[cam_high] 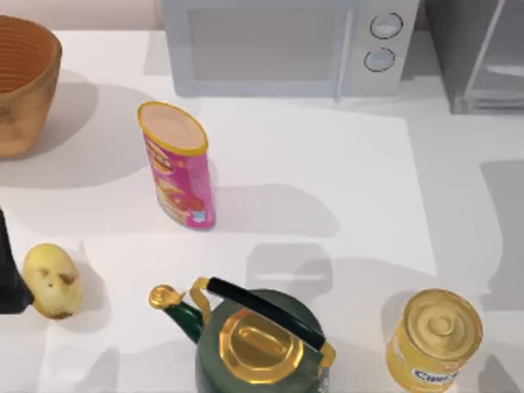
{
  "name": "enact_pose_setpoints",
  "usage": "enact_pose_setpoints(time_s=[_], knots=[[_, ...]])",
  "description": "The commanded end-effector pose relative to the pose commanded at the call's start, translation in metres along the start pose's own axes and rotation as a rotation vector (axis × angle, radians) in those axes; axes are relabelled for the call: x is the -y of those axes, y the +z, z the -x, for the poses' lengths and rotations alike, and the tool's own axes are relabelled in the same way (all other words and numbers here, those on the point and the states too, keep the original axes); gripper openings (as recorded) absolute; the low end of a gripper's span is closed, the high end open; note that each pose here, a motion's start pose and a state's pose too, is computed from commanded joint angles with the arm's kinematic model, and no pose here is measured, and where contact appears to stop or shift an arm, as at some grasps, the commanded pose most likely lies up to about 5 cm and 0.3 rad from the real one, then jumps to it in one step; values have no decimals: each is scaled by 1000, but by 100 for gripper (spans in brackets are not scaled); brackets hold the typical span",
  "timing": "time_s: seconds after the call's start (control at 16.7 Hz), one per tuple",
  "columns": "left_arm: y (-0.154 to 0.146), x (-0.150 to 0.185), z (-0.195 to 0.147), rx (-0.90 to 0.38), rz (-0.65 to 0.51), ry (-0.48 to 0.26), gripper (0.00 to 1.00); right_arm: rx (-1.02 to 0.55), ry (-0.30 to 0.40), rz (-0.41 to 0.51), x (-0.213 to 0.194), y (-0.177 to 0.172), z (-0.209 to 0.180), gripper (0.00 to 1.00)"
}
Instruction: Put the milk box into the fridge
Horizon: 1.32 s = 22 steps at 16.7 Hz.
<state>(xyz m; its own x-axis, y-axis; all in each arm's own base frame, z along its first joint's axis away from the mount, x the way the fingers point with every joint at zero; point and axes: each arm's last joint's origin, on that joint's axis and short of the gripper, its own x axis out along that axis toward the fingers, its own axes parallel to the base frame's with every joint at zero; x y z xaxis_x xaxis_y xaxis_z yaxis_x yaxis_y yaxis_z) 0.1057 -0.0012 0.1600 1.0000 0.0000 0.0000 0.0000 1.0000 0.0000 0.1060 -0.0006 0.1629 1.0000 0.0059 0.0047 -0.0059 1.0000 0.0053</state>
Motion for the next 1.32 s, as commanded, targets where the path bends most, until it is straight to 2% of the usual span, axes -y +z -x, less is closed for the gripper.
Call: enact_pose_setpoints(time_s=[0.18,0.42,0.6,0.78,0.9,1.08,1.32], knots=[[0,0,0,0,0,0,100,45,23,-22,-2,21,-3,0],[0,0,0,0,0,0,100,117,60,-48,-4,68,-23,0],[0,0,0,0,0,0,100,144,88,-46,-6,102,-62,0],[0,0,0,0,0,0,100,134,115,-26,-4,114,-127,0],[0,0,0,0,0,0,100,114,129,-12,1,104,-177,0],[0,0,0,0,0,0,100,79,133,4,18,64,-243,0],[0,0,0,0,0,0,100,44,91,13,58,0,-291,0]])
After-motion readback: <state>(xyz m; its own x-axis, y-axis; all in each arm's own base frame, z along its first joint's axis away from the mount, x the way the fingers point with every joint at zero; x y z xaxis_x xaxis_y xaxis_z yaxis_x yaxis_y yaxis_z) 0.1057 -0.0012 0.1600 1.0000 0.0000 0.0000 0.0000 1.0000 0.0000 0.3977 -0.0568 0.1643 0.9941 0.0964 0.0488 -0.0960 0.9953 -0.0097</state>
